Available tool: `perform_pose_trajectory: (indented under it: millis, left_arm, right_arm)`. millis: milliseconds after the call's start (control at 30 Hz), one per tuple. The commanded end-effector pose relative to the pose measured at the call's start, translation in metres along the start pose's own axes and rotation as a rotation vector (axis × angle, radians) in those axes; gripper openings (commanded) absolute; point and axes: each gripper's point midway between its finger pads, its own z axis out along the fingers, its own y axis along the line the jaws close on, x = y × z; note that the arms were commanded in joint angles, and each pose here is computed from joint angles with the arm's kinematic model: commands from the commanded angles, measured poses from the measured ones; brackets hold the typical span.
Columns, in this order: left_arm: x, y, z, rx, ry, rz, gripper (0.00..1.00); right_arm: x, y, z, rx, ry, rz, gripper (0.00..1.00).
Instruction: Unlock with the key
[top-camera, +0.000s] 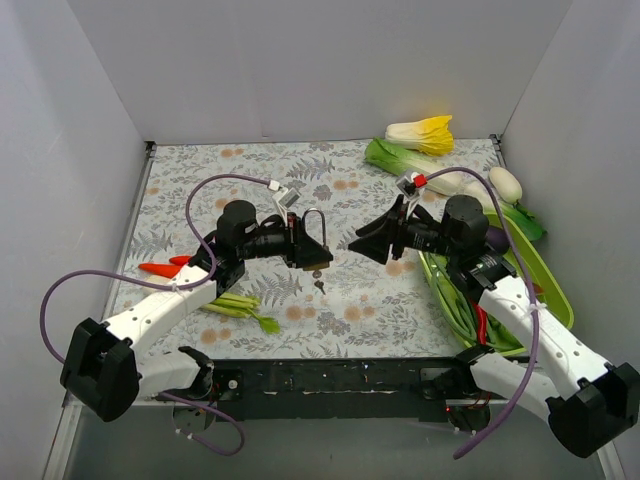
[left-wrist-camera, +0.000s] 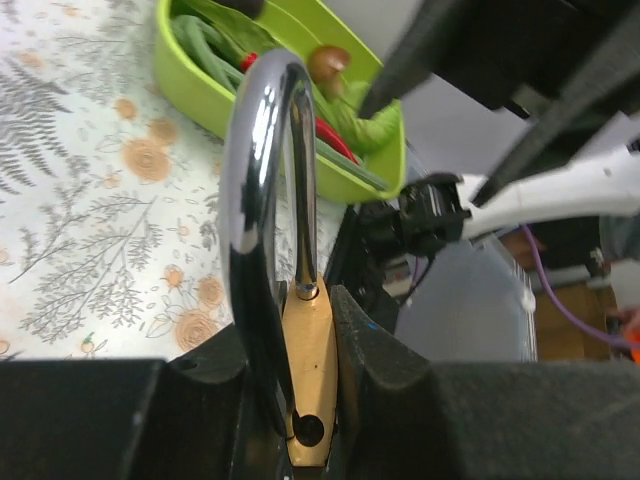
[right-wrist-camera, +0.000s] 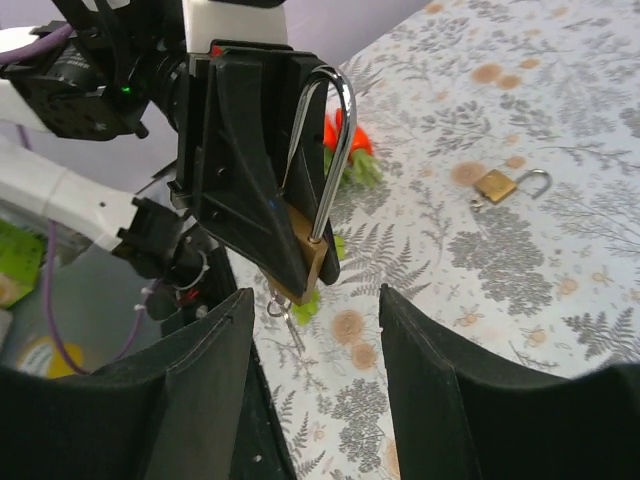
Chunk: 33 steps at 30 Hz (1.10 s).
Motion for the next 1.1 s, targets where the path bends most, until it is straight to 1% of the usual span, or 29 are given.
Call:
perform_pose_trajectory:
  millis: [0, 167, 400, 600, 700, 800, 833, 900, 933, 967, 1067]
  left_arm:
    - [0.000, -0.060, -0.020, 0.266, 0.047, 0.200, 0.00]
    - [0.012, -0.062, -0.024, 0.299, 0.094, 0.187, 0.00]
    - [0.018, -0.061, -0.024, 0.318, 0.125, 0.171, 0.00]
    - [0.025, -0.057, -0.023, 0.324, 0.148, 0.154, 0.00]
    - [0.029, -0.053, -0.022, 0.315, 0.154, 0.142, 0.00]
    - [0.030, -0.051, -0.022, 0.298, 0.149, 0.142, 0.00]
    - [0.031, -0.049, -0.021, 0.292, 0.147, 0.143, 0.00]
    - [0.032, -0.046, -0.020, 0.280, 0.149, 0.143, 0.00]
    - [0.032, -0.045, -0.021, 0.278, 0.150, 0.141, 0.00]
    - [0.033, -0.044, -0.020, 0.277, 0.152, 0.140, 0.00]
    - [0.030, -0.040, -0.018, 0.249, 0.138, 0.138, 0.00]
  right_arm:
    - [-0.024, 0.035, 0.004, -0.220, -0.009, 0.012, 0.60]
    - [-0.032, 0.041, 0.012, -0.289, -0.008, 0.017, 0.59]
    - [-0.029, 0.048, 0.025, -0.326, 0.000, 0.029, 0.58]
    - [-0.025, 0.047, 0.046, -0.309, -0.001, 0.037, 0.57]
    - [-0.027, 0.049, 0.053, -0.310, -0.011, 0.043, 0.51]
    - [-0.032, 0.043, 0.059, -0.268, -0.026, 0.048, 0.38]
    - [-0.032, 0.041, 0.061, -0.251, -0.019, 0.057, 0.28]
    - [-0.031, 0.040, 0.063, -0.243, -0.016, 0.057, 0.19]
    - [-0.029, 0.040, 0.064, -0.241, -0.012, 0.060, 0.07]
    - [-0.027, 0.039, 0.065, -0.240, -0.009, 0.060, 0.01]
    - [-0.025, 0.030, 0.066, -0.177, -0.002, 0.058, 0.01]
